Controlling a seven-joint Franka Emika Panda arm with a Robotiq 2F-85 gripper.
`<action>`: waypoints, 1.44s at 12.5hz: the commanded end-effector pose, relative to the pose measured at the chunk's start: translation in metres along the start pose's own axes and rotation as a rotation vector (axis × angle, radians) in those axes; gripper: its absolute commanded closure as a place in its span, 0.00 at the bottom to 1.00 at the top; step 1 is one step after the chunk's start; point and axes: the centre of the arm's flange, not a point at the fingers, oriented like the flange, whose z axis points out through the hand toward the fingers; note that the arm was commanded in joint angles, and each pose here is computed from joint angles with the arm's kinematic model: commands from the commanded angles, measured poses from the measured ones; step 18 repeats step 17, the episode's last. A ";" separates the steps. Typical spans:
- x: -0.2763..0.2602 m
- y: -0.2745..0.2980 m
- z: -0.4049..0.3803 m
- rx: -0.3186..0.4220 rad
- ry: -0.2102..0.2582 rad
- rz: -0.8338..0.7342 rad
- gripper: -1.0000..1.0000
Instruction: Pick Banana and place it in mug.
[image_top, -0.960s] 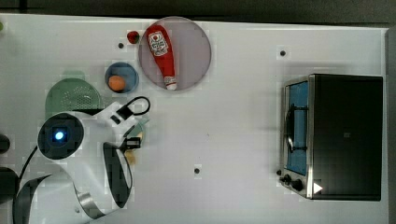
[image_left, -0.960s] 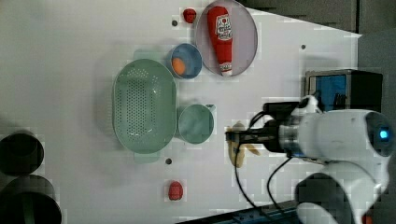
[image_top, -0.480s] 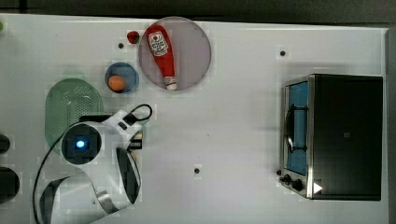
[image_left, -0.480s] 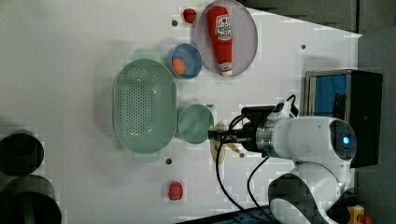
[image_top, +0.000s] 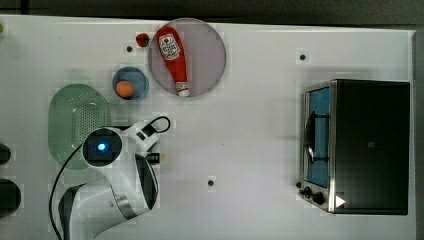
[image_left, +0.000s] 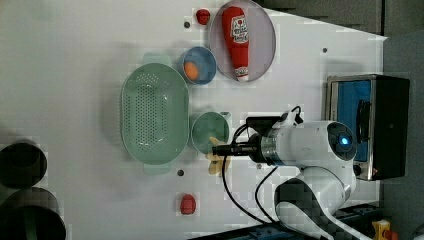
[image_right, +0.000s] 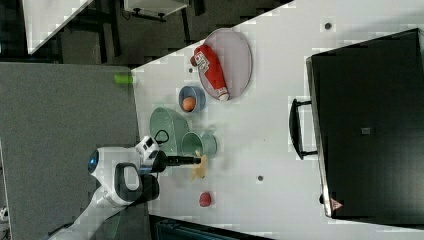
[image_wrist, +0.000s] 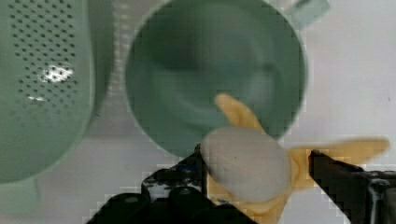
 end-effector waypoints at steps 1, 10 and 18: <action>0.009 -0.012 -0.054 0.034 0.124 0.053 0.00; 0.005 0.158 -0.267 0.050 0.271 0.404 0.00; -0.021 0.257 -0.401 -0.010 0.249 0.564 0.00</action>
